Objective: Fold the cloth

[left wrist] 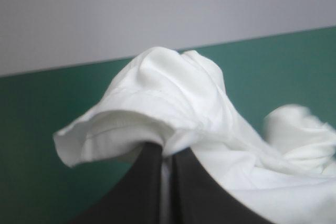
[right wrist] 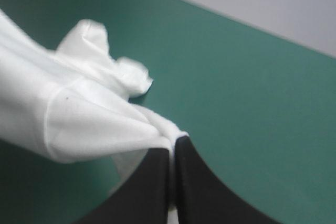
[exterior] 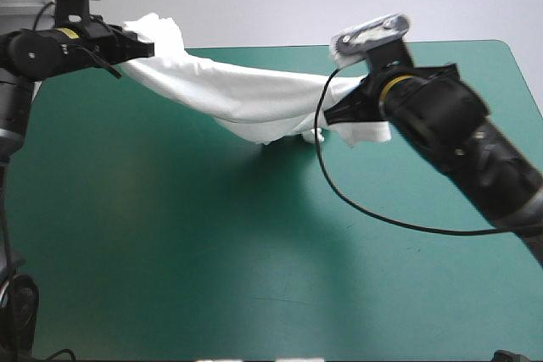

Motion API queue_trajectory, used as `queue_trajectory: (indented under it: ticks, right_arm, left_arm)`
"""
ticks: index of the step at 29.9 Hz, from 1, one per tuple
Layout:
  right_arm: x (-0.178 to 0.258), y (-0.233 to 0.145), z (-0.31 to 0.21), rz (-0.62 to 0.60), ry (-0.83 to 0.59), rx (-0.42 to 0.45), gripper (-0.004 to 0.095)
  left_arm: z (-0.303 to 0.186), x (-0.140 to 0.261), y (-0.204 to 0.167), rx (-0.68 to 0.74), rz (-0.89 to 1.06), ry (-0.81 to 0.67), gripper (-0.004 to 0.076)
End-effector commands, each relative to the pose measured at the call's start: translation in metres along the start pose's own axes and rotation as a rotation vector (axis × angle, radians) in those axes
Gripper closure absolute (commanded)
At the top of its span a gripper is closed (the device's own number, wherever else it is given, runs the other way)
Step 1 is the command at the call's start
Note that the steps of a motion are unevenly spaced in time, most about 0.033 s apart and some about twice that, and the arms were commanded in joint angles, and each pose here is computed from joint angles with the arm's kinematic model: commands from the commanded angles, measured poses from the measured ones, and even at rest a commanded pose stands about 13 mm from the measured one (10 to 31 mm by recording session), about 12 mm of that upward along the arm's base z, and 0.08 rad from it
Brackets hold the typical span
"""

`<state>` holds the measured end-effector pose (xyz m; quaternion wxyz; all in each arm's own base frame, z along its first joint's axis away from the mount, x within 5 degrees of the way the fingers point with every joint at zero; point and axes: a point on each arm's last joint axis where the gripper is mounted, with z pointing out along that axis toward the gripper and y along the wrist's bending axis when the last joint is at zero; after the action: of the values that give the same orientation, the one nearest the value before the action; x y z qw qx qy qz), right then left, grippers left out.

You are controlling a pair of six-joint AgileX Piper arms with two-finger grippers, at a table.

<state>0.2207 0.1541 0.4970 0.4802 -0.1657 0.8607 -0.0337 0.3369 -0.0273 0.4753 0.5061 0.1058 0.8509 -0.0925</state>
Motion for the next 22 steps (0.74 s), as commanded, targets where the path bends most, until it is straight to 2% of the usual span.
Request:
queue_trajectory:
  ticks: [1, 8, 12, 22]
  right_arm:
    - [-0.026, -0.052, -0.078, 0.097, -0.247, 0.049, 0.0926]
    - [-0.032, -0.116, -0.162, 0.204, -0.521, 0.203, 0.0926]
    - [-0.028, -0.131, -0.185, 0.229, -0.582, 0.213, 0.0926]
    - [-0.019, -0.151, -0.218, 0.28, -0.689, 0.205, 0.0926]
  left_arm:
    - [-0.092, -0.043, -0.025, 0.022, 0.041, -0.267, 0.0734]
    - [-0.178, -0.067, -0.04, -0.056, 0.124, -0.45, 0.0734]
    - [-0.213, -0.074, -0.045, -0.109, 0.152, -0.541, 0.0734]
    - [-0.283, -0.074, -0.063, -0.134, 0.201, -0.763, 0.0734]
